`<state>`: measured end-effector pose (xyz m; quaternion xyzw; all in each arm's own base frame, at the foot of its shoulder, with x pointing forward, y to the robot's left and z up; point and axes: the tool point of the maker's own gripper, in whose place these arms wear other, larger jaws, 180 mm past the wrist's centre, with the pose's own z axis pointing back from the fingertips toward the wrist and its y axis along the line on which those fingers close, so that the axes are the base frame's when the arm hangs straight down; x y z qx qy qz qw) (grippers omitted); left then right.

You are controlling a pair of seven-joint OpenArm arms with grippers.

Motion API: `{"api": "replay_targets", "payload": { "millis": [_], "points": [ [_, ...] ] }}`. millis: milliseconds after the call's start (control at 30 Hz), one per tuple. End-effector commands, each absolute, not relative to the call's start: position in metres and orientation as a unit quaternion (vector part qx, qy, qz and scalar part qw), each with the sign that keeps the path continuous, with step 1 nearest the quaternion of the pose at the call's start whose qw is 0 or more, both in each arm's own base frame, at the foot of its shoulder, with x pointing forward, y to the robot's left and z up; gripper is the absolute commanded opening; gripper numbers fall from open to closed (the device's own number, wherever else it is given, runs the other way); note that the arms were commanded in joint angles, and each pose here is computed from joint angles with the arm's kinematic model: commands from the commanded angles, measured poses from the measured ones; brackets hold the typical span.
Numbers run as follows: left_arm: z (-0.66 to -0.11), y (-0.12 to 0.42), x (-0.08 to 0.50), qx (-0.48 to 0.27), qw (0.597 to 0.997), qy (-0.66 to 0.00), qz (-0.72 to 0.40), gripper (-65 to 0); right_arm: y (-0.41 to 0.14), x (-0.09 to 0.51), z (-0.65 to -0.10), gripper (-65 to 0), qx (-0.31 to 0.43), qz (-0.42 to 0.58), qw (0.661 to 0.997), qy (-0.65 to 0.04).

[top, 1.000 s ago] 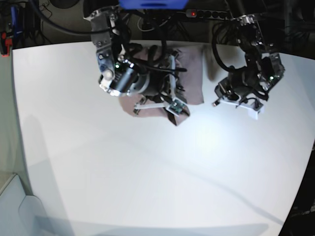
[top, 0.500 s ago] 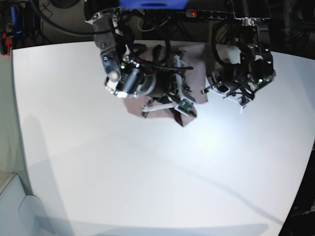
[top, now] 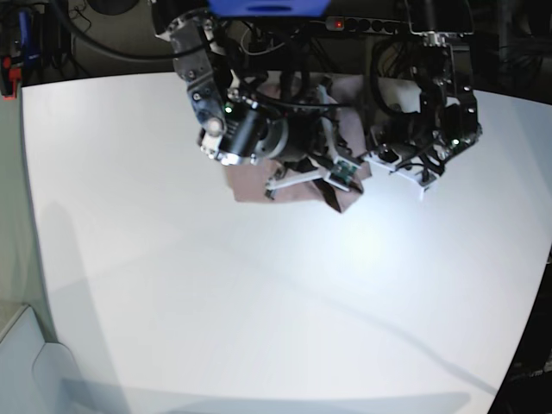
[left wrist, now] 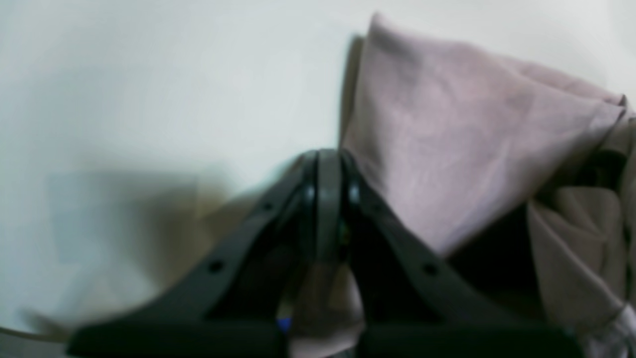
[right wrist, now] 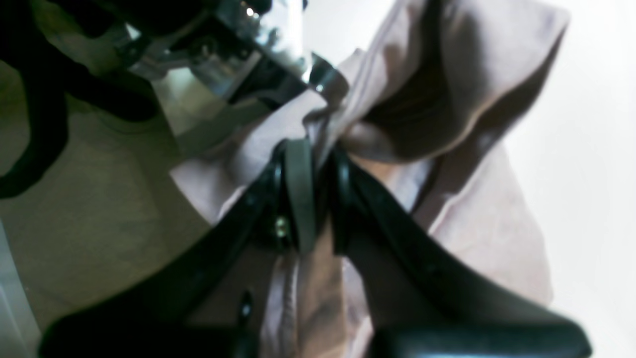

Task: Layout the t-shirt on the table in an organized manner, then fold the t-shirt properly
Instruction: 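Lift the strip end with the right gripper and fold it over the stack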

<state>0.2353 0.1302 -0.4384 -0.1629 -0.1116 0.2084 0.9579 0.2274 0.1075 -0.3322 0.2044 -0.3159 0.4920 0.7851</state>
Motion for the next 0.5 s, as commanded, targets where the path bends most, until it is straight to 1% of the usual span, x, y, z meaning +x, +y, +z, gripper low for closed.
{"api": "replay_targets", "payload": {
  "millis": [0,200,300,400,467],
  "points": [
    [-0.4394,0.1349,0.2316,-0.150,0.960,-0.108,0.209,-65.0,0.1175,0.2317,-0.3171,-65.0,0.222,0.487,0.773,-0.341],
    [-0.4387,0.1350,0.2315,-0.151,0.960,-0.107,0.209,-65.0,0.1175,0.2317,-0.3171,-64.5,0.222,0.487,0.773,-0.341],
    [-0.4391,0.1350,0.2308,-0.151,0.960,-0.106,0.209,-65.0,0.1168,0.2314,-0.3179,-57.2,0.220,0.487,0.774,-0.338],
    [-0.4390,0.1354,0.2309,-0.150,0.960,-0.106,0.210,-65.0,0.1165,0.2307,-0.3187,-47.3,0.220,0.487,0.775,-0.336],
    [-0.4390,0.1354,0.2309,-0.150,0.960,-0.106,0.210,-65.0,0.1164,0.2304,-0.3185,-42.4,0.220,0.487,0.775,-0.336]
  ]
}}
